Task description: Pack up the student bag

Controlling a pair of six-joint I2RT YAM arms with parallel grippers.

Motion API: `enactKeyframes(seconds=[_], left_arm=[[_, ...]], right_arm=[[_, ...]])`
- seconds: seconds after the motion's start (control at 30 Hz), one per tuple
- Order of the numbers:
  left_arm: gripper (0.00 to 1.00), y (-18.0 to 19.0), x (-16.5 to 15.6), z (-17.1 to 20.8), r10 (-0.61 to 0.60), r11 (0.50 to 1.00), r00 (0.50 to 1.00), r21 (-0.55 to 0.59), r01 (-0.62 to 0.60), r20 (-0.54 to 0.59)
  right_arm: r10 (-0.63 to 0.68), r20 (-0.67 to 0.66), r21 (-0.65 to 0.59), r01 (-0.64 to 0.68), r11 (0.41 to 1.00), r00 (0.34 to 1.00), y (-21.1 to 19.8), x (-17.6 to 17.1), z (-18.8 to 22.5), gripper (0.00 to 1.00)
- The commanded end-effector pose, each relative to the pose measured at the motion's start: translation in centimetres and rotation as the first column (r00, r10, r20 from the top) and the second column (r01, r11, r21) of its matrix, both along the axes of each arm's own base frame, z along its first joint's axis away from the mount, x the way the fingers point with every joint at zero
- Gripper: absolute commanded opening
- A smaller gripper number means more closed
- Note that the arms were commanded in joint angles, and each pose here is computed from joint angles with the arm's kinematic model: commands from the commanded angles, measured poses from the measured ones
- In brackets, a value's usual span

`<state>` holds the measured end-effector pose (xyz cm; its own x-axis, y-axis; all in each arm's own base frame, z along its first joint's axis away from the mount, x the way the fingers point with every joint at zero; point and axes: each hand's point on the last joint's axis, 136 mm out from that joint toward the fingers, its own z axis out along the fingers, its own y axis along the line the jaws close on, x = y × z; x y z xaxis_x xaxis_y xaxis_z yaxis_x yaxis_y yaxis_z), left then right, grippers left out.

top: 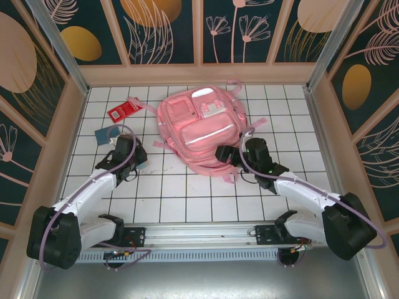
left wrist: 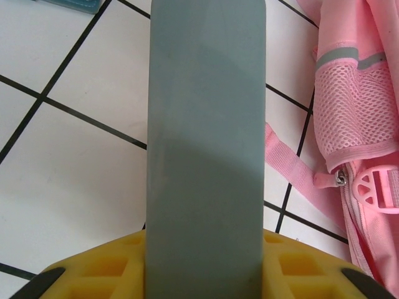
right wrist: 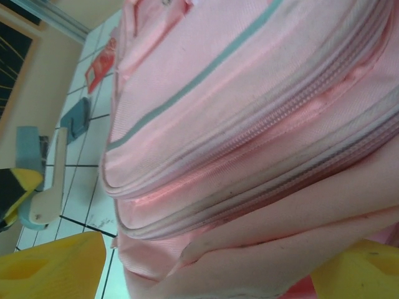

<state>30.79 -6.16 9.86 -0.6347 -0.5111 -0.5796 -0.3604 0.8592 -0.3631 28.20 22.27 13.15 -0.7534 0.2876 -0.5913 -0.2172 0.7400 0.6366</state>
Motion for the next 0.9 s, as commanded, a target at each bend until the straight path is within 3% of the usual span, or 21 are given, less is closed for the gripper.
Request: enactKeyframes(seconds=[0.0,0.23,0.37,0.43,0.53,0.67,0.87], left_arm=[[0.11,-0.8,0.2,1.2,-0.016,0.999,0.999,-0.043,0.018,0.052],[0.11,-1.6,0.1,2.0,-0.044,0.997,0.996,-0.065,0.049,0.073],[0.10,-2.0,0.0,2.3,-0.058,0.996,0.995,-0.061,0.063,0.078],[0.10,-2.5,-0.1,2.3,-0.075,0.996,0.994,-0.051,0.079,0.079],[0.10,-3.7,-0.2,2.7,-0.115,0.992,0.989,-0.044,0.119,0.088],[0.09,-5.7,-0.6,3.3,-0.187,0.982,0.977,-0.020,0.189,0.102],[0.08,-9.5,-1.7,4.3,-0.336,0.942,0.933,0.034,0.334,0.130]], right_arm=[[-0.039,-0.017,0.022,0.039,0.999,0.999,0.7,1.1,0.2,0.84],[-0.049,-0.089,0.018,0.051,0.999,0.995,1.9,2.0,-1.8,0.74],[-0.049,-0.083,0.016,0.050,0.999,0.995,2.5,2.4,-1.6,0.48],[-0.045,-0.050,0.028,0.047,0.999,0.998,2.7,2.7,-0.3,0.29],[-0.059,0.011,0.038,0.059,0.998,0.998,2.8,3.4,2.3,0.12],[-0.075,0.094,0.043,0.071,0.997,0.993,2.9,4.7,6.1,0.01],[-0.085,0.147,0.068,0.076,0.995,0.985,3.2,7.3,9.6,0.00]])
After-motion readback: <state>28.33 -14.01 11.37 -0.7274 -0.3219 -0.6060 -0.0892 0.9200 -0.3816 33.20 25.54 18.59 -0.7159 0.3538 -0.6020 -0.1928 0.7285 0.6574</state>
